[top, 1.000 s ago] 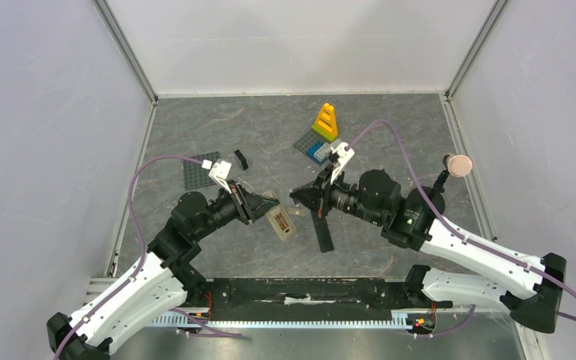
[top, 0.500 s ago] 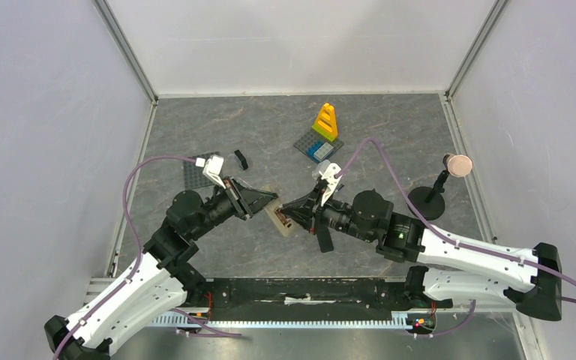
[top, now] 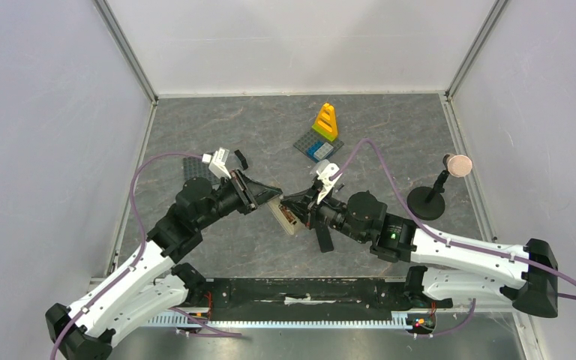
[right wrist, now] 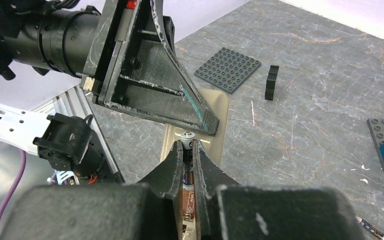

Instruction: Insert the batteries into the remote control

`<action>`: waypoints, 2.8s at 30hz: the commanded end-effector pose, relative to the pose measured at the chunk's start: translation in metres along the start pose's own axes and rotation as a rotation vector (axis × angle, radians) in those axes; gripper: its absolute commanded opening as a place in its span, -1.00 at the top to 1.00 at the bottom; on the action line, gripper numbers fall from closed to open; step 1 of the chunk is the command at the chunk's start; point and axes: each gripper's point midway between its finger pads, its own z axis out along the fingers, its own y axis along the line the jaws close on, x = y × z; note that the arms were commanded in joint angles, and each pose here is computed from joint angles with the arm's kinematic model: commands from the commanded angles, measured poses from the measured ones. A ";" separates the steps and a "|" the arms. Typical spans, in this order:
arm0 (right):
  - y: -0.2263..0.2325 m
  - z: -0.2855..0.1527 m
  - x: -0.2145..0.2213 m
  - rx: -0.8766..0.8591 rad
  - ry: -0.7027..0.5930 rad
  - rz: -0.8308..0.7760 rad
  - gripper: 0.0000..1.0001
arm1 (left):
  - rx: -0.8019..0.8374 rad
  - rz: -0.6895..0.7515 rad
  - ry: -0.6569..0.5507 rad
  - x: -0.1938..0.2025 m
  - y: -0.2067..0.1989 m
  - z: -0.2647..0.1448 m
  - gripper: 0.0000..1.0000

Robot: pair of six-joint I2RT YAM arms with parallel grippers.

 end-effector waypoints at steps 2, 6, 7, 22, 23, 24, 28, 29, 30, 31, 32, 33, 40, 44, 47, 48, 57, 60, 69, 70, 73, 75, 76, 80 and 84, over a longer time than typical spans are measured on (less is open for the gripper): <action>-0.004 0.001 -0.005 0.024 -0.037 -0.016 1.00 | 0.022 -0.075 0.006 -0.010 -0.024 -0.004 0.96; -0.005 0.001 -0.001 0.029 -0.023 -0.008 1.00 | 0.017 -0.087 0.004 -0.011 -0.022 -0.002 0.96; -0.005 0.001 0.001 0.029 -0.019 -0.006 1.00 | 0.018 -0.089 0.005 -0.010 -0.022 -0.002 0.96; -0.007 -0.001 0.022 0.027 0.037 0.000 1.00 | 0.019 -0.181 0.015 -0.010 -0.023 -0.002 0.96; -0.007 -0.002 0.024 0.028 0.046 -0.009 1.00 | 0.020 -0.182 0.015 -0.011 -0.023 -0.002 0.96; -0.007 -0.002 0.024 0.028 0.054 -0.015 0.99 | 0.019 -0.182 0.016 -0.010 -0.023 -0.003 0.96; -0.005 -0.002 0.028 0.015 0.091 -0.037 0.98 | 0.014 -0.185 0.014 -0.012 -0.024 -0.002 0.96; -0.004 -0.002 0.029 0.010 0.098 -0.039 0.99 | 0.016 -0.184 0.012 -0.012 -0.024 -0.002 0.96; -0.004 -0.002 0.030 0.007 0.103 -0.040 0.98 | 0.017 -0.185 0.011 -0.013 -0.025 -0.002 0.96; -0.003 -0.003 0.030 0.004 0.106 -0.038 0.98 | 0.018 -0.185 0.009 -0.013 -0.025 -0.002 0.96; -0.003 -0.003 0.031 0.005 0.112 -0.035 0.99 | 0.020 -0.184 0.007 -0.014 -0.026 -0.002 0.96; -0.003 -0.004 0.031 0.006 0.113 -0.033 0.99 | 0.018 -0.184 0.004 -0.014 -0.026 -0.002 0.96; -0.003 -0.008 0.032 0.005 0.122 -0.013 0.96 | 0.020 -0.185 -0.002 -0.015 -0.025 -0.003 0.96; -0.001 -0.007 0.034 0.001 0.133 0.006 0.91 | 0.017 -0.195 -0.005 -0.015 -0.025 -0.003 0.96; 0.001 -0.006 0.033 -0.003 0.129 0.020 0.88 | 0.017 -0.197 -0.012 -0.016 -0.025 -0.004 0.96; 0.001 -0.006 0.032 -0.003 0.128 0.022 0.88 | 0.017 -0.197 -0.014 -0.016 -0.025 -0.005 0.96; -0.003 -0.005 0.023 0.034 0.114 0.048 0.61 | 0.010 -0.197 -0.009 -0.015 -0.022 -0.003 0.96; -0.002 -0.006 0.012 0.040 0.097 0.058 0.47 | 0.009 -0.194 -0.008 -0.015 -0.022 -0.003 0.96; 0.005 -0.012 -0.014 0.021 0.056 0.092 0.24 | 0.003 -0.187 -0.006 -0.014 -0.020 0.000 0.96; 0.005 -0.013 -0.016 0.018 0.052 0.097 0.20 | 0.004 -0.184 -0.006 -0.014 -0.020 -0.001 0.96; 0.008 -0.016 -0.025 0.014 0.038 0.124 0.04 | 0.003 -0.178 -0.006 -0.014 -0.019 -0.001 0.96; 0.005 -0.018 -0.027 0.042 0.048 0.154 -0.20 | 0.001 -0.170 -0.006 -0.014 -0.018 -0.001 0.96; 0.003 -0.019 -0.025 0.060 0.068 0.163 -0.34 | 0.001 -0.163 -0.010 -0.015 -0.018 -0.001 0.96; 0.001 -0.022 -0.021 0.105 0.127 0.243 -0.85 | -0.006 -0.148 -0.018 -0.015 -0.014 0.000 0.96; -0.011 -0.027 -0.006 0.219 0.161 0.418 -0.96 | -0.008 -0.129 -0.029 -0.016 -0.012 0.000 0.96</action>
